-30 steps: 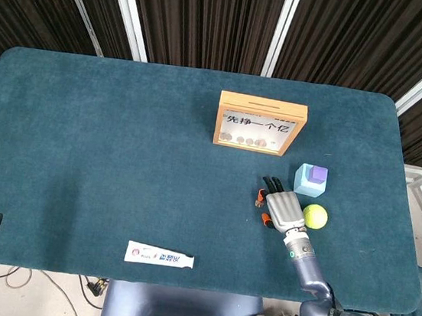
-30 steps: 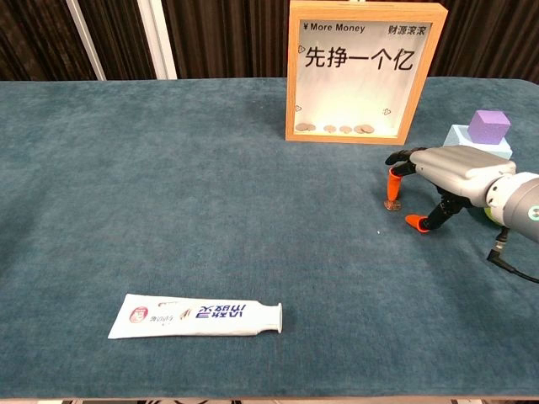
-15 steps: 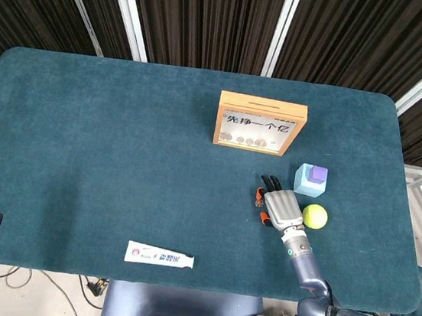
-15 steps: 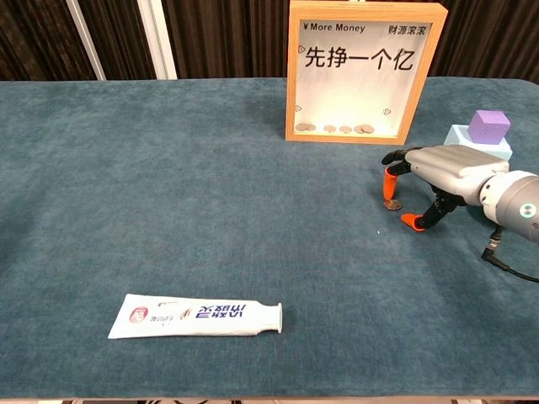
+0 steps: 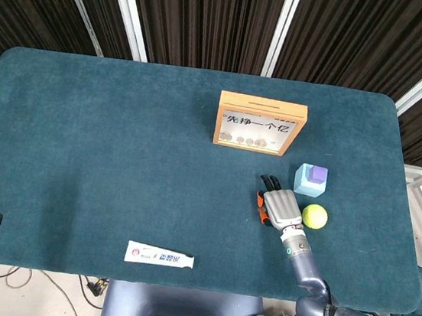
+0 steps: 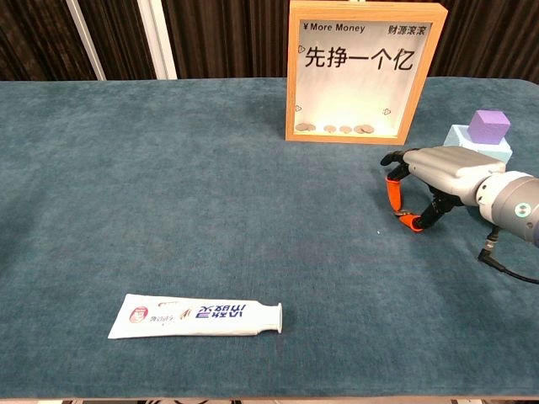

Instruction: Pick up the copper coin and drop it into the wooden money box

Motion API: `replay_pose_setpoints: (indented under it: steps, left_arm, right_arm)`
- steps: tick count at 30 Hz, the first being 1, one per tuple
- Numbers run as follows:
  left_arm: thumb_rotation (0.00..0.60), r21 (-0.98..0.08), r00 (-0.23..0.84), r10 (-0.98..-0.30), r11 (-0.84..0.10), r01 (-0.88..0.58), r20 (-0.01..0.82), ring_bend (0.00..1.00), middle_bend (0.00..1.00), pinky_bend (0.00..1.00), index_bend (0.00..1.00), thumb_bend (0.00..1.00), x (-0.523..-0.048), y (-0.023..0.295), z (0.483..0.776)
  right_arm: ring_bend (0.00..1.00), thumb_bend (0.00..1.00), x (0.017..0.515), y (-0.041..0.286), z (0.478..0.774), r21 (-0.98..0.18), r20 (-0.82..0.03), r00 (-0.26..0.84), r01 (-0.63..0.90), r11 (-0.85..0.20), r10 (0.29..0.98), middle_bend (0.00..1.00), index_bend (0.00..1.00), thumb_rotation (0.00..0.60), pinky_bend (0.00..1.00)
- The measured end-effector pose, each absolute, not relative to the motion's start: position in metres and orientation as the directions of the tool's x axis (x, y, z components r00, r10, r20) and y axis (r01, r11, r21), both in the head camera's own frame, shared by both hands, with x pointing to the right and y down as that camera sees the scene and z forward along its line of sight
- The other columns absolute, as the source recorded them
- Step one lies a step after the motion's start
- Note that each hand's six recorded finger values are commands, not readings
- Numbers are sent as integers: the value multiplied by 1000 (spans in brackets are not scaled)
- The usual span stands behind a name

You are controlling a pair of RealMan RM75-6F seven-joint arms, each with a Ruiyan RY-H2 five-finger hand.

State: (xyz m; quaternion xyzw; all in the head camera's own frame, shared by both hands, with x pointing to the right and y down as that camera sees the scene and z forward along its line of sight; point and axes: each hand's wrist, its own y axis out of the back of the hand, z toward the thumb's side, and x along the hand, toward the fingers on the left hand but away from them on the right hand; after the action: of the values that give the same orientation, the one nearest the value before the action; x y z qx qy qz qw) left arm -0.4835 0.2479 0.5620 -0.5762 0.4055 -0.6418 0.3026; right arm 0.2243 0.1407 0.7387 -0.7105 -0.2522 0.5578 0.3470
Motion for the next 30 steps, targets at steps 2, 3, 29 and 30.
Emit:
replay_pose_setpoints:
  steps: [2,3,29,30]
  left_arm:
    - [600,-869,-153,-856,-488,-79,494,0,2,27,87,362,-484,248,562]
    - [600,-869,-153,-855,-488,-79,495,0,2,29,87,362,-484,248,562]
    - [600,-868,-154,-854,-491,-82,497,0,2,39,87,366,-483,248,561]
    - [600,-868,-153,-854,-490,-83,497,0,2,40,87,366,-483,248,561]
  right_arm:
    - [110,457,223,140,738,-776,-613,250,-15,-630,749,123,640,600,999]
    - [110,458,223,140,738,-776,-612,250,-8,-631,750,123,645,600,1000]
    - [119,549,226,135,681,-797,-545,293,112,-594,786,138,724,600,375]
    - [119,549,226,135,675,-797,-540,296,120,-591,788,138,724,600,180]
